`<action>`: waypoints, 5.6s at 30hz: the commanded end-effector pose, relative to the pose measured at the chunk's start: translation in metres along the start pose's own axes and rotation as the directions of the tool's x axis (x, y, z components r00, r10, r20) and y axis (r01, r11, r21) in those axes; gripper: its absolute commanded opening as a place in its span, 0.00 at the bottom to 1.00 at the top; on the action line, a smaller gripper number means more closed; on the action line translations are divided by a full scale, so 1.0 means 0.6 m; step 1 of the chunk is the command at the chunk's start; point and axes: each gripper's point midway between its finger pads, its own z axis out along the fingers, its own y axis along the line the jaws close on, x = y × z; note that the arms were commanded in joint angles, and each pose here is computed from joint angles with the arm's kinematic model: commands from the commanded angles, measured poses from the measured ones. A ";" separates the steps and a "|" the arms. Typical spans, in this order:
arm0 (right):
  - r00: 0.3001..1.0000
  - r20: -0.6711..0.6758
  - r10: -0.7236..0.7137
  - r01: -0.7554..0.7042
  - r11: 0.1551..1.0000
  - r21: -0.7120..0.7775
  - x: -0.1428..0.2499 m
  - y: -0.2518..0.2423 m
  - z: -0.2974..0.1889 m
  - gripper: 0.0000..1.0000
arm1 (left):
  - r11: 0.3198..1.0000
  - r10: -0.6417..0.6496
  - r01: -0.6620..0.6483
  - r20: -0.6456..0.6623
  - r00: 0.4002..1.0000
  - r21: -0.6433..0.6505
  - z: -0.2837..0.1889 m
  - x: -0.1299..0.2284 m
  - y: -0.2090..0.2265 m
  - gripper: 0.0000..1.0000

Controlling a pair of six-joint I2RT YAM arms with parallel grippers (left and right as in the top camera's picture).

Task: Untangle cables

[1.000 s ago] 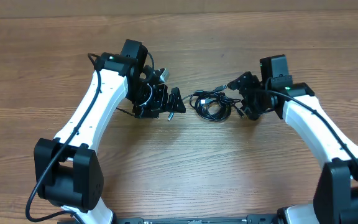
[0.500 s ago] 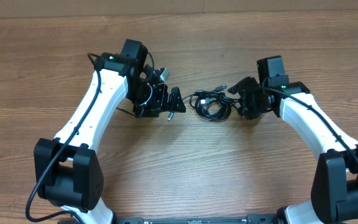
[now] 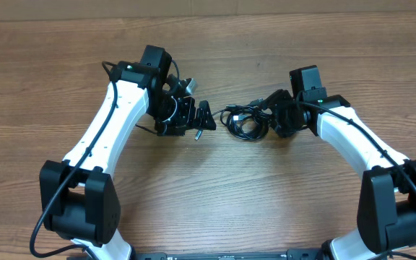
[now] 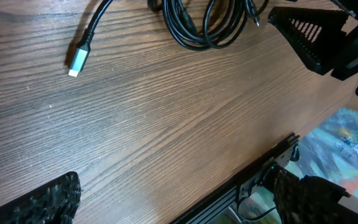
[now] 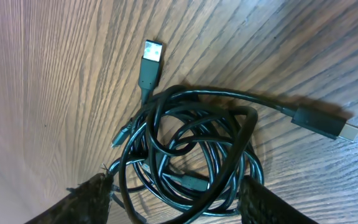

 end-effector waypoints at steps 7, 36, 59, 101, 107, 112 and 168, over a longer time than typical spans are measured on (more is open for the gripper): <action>0.999 0.042 -0.016 0.017 1.000 -0.026 -0.014 0.020 -0.006 0.54 | 1.000 0.006 -0.006 0.018 1.000 0.001 -0.003 -0.012 -0.004 1.00; 0.965 -0.060 -0.255 0.238 0.948 -0.210 0.040 0.087 -0.011 0.04 | 1.000 0.004 -0.004 0.011 1.000 0.017 -0.003 -0.010 -0.008 1.00; 0.701 0.224 -0.677 0.533 0.289 -0.795 0.198 0.274 -0.365 0.04 | 0.973 0.005 -0.005 0.001 1.000 0.231 -0.011 -0.012 -0.071 1.00; 0.725 0.151 -0.672 0.369 0.194 -0.909 0.237 0.300 -0.467 0.04 | 0.891 0.051 -0.078 0.072 0.996 0.448 -0.044 -0.044 -0.127 0.99; 0.768 0.095 -0.634 0.339 0.276 -0.899 0.213 0.296 -0.447 0.04 | 0.890 0.042 -0.081 0.097 0.994 0.448 -0.055 -0.054 -0.113 1.00; 0.767 0.095 -0.634 0.339 0.275 -0.899 0.213 0.296 -0.447 0.04 | 0.899 -0.056 0.022 0.065 0.996 0.437 -0.054 -0.059 -0.106 0.99; 0.900 0.205 -0.384 0.258 0.093 -0.962 0.152 0.359 -0.574 0.04 | 0.972 -0.134 0.165 0.178 0.975 -0.167 0.041 -0.049 -0.022 0.99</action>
